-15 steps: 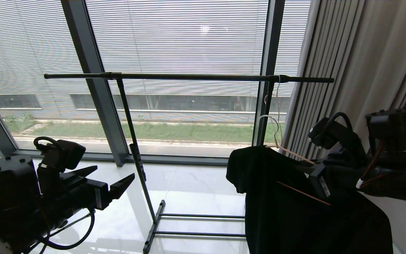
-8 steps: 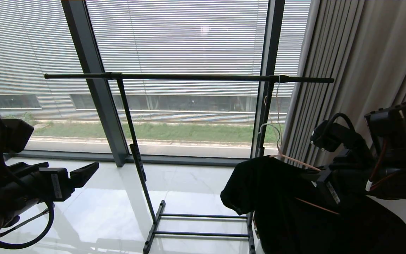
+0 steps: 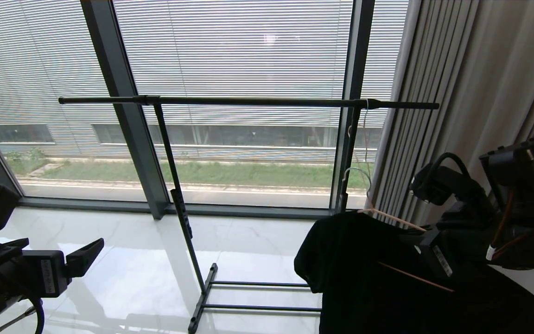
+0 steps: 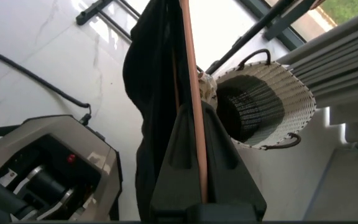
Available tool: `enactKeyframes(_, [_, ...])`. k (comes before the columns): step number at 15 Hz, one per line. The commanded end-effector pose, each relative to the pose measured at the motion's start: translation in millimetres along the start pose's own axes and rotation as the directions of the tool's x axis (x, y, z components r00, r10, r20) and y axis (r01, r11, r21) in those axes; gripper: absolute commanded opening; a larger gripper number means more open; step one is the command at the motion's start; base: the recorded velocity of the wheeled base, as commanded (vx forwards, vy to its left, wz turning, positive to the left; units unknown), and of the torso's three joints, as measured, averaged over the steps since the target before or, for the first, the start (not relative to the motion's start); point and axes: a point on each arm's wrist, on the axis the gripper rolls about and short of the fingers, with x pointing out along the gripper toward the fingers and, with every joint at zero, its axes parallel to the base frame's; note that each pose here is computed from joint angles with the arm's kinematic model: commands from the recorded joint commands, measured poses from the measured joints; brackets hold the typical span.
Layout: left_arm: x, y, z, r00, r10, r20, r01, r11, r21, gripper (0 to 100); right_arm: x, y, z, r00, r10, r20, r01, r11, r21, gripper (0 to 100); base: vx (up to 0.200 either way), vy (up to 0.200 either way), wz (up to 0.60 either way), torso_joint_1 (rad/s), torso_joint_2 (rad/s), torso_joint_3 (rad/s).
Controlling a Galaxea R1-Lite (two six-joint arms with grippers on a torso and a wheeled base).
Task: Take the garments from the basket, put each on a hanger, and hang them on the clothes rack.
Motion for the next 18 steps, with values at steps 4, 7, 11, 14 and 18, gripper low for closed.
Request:
enactKeyframes(4, [-2.4, 0.7, -2.3, 1.000, 0.004, 0.003, -0.004, 1.000, -0.002, 100, -6.2, -0.3, -2.1, 1.000, -0.025, -0.012, 0.026, 0.998, 0.051, 0, 0.000, 0.000, 0.00, 0.000, 0.00, 0.000])
enactKeyframes(7, [-4.6, 1.3, -1.8, 1.000, 0.004, 0.014, -0.004, 1.000, -0.003, 100, -11.7, 0.4, -8.3, 0.999, -0.020, -0.043, 0.023, 0.998, 0.051, 0, 0.000, 0.000, 0.00, 0.000, 0.00, 0.000])
enactKeyframes(11, [-4.1, 1.1, -3.2, 1.000, 0.005, 0.008, -0.005, 1.000, 0.008, 100, -14.0, 4.1, -13.5, 0.996, -0.004, -0.085, 0.009, 0.998, 0.059, 0, 0.000, 0.000, 0.00, 0.000, 0.00, 0.000])
enactKeyframes(14, [-3.7, 1.1, -1.6, 1.000, 0.004, 0.011, -0.004, 1.000, 0.022, 100, -1.1, 4.3, -6.9, 0.998, -0.023, -0.056, 0.028, 0.995, 0.095, 0, 0.000, 0.000, 0.00, 0.000, 0.00, 0.000])
enactKeyframes(18, [-3.7, 1.1, -1.6, 1.000, 0.004, 0.011, -0.004, 1.000, 0.025, 100, 17.4, 2.4, 6.1, 0.997, -0.073, -0.004, 0.073, 0.986, 0.152, 0, 0.200, 0.000, 0.00, -0.005, 0.00, 0.006])
